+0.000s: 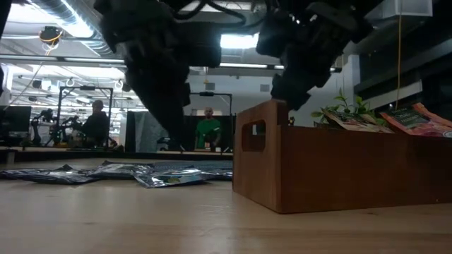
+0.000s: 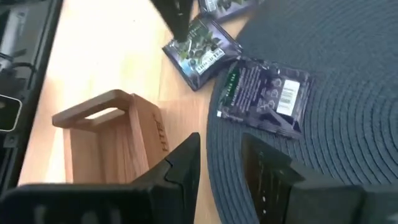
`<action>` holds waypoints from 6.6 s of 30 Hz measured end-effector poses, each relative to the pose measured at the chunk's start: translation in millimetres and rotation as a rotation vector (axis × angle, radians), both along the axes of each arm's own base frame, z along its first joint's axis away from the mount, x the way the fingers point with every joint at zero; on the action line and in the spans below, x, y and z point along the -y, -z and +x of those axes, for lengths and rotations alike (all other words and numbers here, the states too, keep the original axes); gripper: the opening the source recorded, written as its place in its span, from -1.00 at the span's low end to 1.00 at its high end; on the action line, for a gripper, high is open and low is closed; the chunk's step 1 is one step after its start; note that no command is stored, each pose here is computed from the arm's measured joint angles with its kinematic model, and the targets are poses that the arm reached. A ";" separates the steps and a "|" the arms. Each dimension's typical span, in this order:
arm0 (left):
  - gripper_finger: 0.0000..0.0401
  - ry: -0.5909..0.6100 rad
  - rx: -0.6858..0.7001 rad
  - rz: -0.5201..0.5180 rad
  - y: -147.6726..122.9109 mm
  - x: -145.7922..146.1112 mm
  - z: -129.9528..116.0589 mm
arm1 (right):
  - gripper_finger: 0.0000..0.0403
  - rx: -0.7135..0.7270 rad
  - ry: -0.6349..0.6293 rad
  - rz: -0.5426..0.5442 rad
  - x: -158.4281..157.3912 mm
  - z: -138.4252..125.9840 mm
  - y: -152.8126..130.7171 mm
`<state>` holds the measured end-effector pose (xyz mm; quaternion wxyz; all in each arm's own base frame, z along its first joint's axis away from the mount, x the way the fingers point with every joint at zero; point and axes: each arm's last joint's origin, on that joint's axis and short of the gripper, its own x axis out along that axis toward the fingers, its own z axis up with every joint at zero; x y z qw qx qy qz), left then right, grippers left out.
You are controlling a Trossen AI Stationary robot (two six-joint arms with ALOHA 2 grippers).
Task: Pick & Place Tea
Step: Put the purple tea bag into the left section of the wooden organizer
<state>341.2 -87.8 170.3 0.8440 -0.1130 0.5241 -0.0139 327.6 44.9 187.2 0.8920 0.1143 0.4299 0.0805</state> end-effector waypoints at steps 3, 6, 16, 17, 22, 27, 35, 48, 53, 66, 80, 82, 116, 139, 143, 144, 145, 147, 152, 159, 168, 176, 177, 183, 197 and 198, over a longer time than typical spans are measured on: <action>-0.98 0.000 -0.006 -0.013 0.1 8.9 -2.6 | -0.41 0.018 -0.014 0.019 2.9 4.7 3.6; -0.99 -0.009 -0.023 -0.014 0.8 13.9 -5.4 | -0.41 0.035 -0.023 0.036 4.0 9.3 7.6; -0.99 -0.077 -0.149 0.055 6.2 11.3 -17.9 | -0.41 0.078 -0.043 0.078 1.8 18.7 15.8; -0.99 -0.080 -0.154 0.059 6.3 11.0 -18.3 | -0.41 0.080 -0.037 0.085 1.7 19.0 15.5; -0.99 -0.103 -0.163 0.060 10.6 11.2 -17.2 | -0.41 0.082 -0.026 0.094 2.3 19.5 15.0; -0.99 -0.100 -0.213 0.065 28.6 12.5 -14.0 | -0.41 0.082 -0.018 0.097 6.2 19.8 15.1; -0.99 -0.118 -0.203 0.110 36.8 12.7 -9.9 | -0.41 0.082 0.017 0.150 22.5 21.8 14.3; -0.99 -0.311 -0.081 0.226 37.5 6.5 -3.0 | -0.41 -0.008 0.116 0.276 61.4 26.2 38.7; -0.99 -0.365 -0.012 0.231 37.1 0.9 4.0 | -0.41 -0.004 0.123 0.297 69.4 25.7 38.2; -0.99 -0.426 0.043 0.234 37.2 -12.9 13.3 | -0.01 -0.090 0.158 0.318 70.9 25.1 55.0; -0.99 -0.436 0.065 0.156 60.8 -7.3 26.2 | 0.02 -0.140 0.147 0.360 70.2 26.4 70.6; -0.99 -0.434 0.070 0.157 60.3 -7.3 26.2 | -0.02 -0.146 0.151 0.371 70.1 26.2 70.9; -0.98 -0.472 0.194 0.364 -9.1 1.7 -5.4 | -0.98 -0.081 0.026 0.393 85.9 25.9 53.2; -0.99 -0.558 0.664 0.174 -6.2 -7.7 6.1 | -0.99 -0.017 0.178 -0.066 69.3 -33.6 -48.5; -0.98 -0.603 0.823 0.077 5.6 -18.7 -9.0 | -0.99 -0.053 0.188 -0.089 62.8 -36.9 -47.6; -0.98 -0.614 0.875 0.049 7.9 -21.3 -14.2 | -0.99 -0.054 0.187 -0.091 61.4 -36.9 -47.5; -0.97 -0.623 0.924 0.024 9.9 -24.1 -19.9 | -0.99 -0.052 0.184 -0.093 60.2 -36.7 -47.6; -0.96 -0.629 1.007 -0.026 12.9 -30.7 -30.8 | -0.99 -0.035 0.184 -0.097 58.7 -35.4 -48.6; -0.94 -0.676 1.154 -0.128 15.6 -44.8 -53.6 | -0.99 0.047 0.229 -0.141 60.7 -29.3 -53.7; -0.68 -0.639 1.222 -0.156 12.0 -56.6 -58.0 | -0.99 0.258 0.269 -0.132 67.8 -16.2 -69.1; -0.32 -0.581 1.201 -0.089 13.2 -64.1 -55.0 | -0.99 0.291 0.305 -0.106 70.3 -14.4 -72.1; -0.28 -0.662 1.166 0.031 17.1 -68.2 -55.8 | -0.99 0.232 0.393 -0.178 73.2 -18.0 -67.5; -0.28 -0.670 1.152 0.038 18.6 -68.4 -55.8 | -0.99 0.228 0.398 -0.182 73.4 -18.2 -67.2; -0.28 -0.694 1.114 0.038 22.8 -70.4 -55.7 | -0.99 0.246 0.398 -0.181 73.3 -17.2 -68.6; -0.28 -0.676 1.167 0.003 17.4 -69.6 -55.6 | -0.99 0.335 0.364 -0.137 71.6 -12.2 -75.8; -0.28 -0.660 1.181 -0.008 15.9 -69.2 -55.5 | -0.99 0.337 0.364 -0.137 71.6 -12.2 -76.0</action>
